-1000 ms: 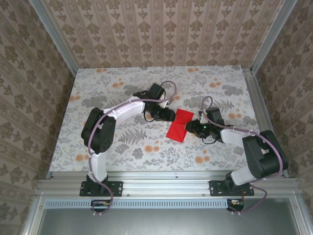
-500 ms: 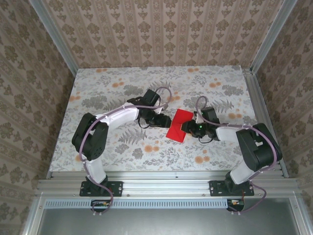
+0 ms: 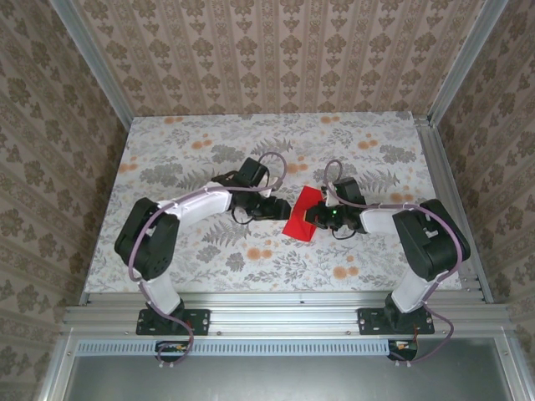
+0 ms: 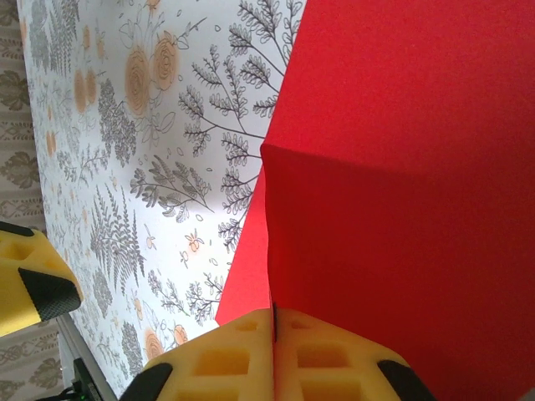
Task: Fold a paper plane with a square sheet of paper (pick it up from the middle)
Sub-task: Turn over the paper at the center of the table.
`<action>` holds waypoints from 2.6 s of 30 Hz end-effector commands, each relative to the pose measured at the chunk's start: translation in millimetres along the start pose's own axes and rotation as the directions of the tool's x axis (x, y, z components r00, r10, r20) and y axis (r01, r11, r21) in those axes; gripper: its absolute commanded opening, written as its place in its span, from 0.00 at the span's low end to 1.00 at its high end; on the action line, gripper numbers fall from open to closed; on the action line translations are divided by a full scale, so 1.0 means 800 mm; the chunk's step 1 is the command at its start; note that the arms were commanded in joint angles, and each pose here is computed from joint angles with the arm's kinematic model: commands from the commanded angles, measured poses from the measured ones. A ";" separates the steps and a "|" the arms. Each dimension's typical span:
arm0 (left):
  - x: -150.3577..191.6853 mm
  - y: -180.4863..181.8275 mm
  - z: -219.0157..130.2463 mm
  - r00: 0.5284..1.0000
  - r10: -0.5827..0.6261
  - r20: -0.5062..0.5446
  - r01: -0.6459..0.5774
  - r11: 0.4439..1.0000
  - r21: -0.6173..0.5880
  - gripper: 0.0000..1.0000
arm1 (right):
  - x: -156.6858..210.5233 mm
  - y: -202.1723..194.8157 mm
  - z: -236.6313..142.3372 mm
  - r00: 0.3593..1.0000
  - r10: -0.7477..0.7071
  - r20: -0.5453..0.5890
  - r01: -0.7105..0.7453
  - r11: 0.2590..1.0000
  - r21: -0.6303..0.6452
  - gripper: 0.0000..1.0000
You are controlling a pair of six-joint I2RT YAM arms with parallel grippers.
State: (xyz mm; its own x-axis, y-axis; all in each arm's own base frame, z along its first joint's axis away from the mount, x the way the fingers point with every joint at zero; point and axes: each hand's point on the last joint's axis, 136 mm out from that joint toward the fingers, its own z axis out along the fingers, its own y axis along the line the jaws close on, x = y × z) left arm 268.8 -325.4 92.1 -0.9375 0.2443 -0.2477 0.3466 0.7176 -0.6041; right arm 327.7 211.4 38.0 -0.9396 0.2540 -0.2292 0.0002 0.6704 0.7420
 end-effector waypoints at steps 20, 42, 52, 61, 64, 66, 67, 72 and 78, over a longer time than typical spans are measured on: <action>-0.061 -0.054 -0.035 0.892 -0.377 0.251 0.269 0.887 0.376 0.60 | -0.010 0.109 -0.062 0.996 -0.037 0.086 0.062 0.948 -0.313 0.03; -0.077 -0.080 -0.031 0.906 -0.369 0.209 0.246 0.859 0.448 0.40 | -0.012 0.136 -0.083 0.993 -0.036 0.113 0.077 0.919 -0.387 0.02; -0.076 -0.082 -0.026 0.917 -0.355 0.181 0.247 0.864 0.439 0.37 | -0.012 0.137 -0.085 0.992 -0.033 0.122 0.079 0.914 -0.398 0.02; -0.070 -0.078 -0.023 0.925 -0.341 0.167 0.246 0.873 0.422 0.46 | -0.014 0.136 -0.092 0.990 -0.023 0.137 0.077 0.913 -0.401 0.02; -0.070 -0.080 -0.024 0.926 -0.340 0.164 0.244 0.872 0.425 0.46 | -0.015 0.134 -0.092 0.990 -0.018 0.139 0.073 0.913 -0.401 0.01; -0.070 -0.081 -0.026 0.926 -0.340 0.167 0.242 0.870 0.429 0.47 | -0.016 0.135 -0.093 0.990 -0.014 0.143 0.072 0.910 -0.407 0.01; -0.071 -0.082 -0.026 0.925 -0.342 0.167 0.243 0.868 0.433 0.47 | -0.016 0.136 -0.094 0.990 -0.013 0.143 0.072 0.910 -0.409 0.01; -0.074 -0.097 -0.037 0.934 -0.320 0.161 0.215 0.860 0.463 0.39 | -0.016 0.134 -0.092 0.990 -0.010 0.140 0.067 0.911 -0.408 0.01; -0.076 -0.100 -0.039 0.939 -0.307 0.156 0.205 0.862 0.464 0.30 | -0.015 0.130 -0.090 0.990 -0.002 0.139 0.059 0.914 -0.402 0.01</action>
State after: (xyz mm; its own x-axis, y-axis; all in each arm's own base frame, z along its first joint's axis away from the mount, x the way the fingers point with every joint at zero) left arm 299.2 -371.7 165.7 -0.9820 -0.1289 -0.1378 0.0773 0.3915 -0.9169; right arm 317.8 228.2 157.5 -0.8836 0.3506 -0.3103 -0.1742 0.3691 0.9129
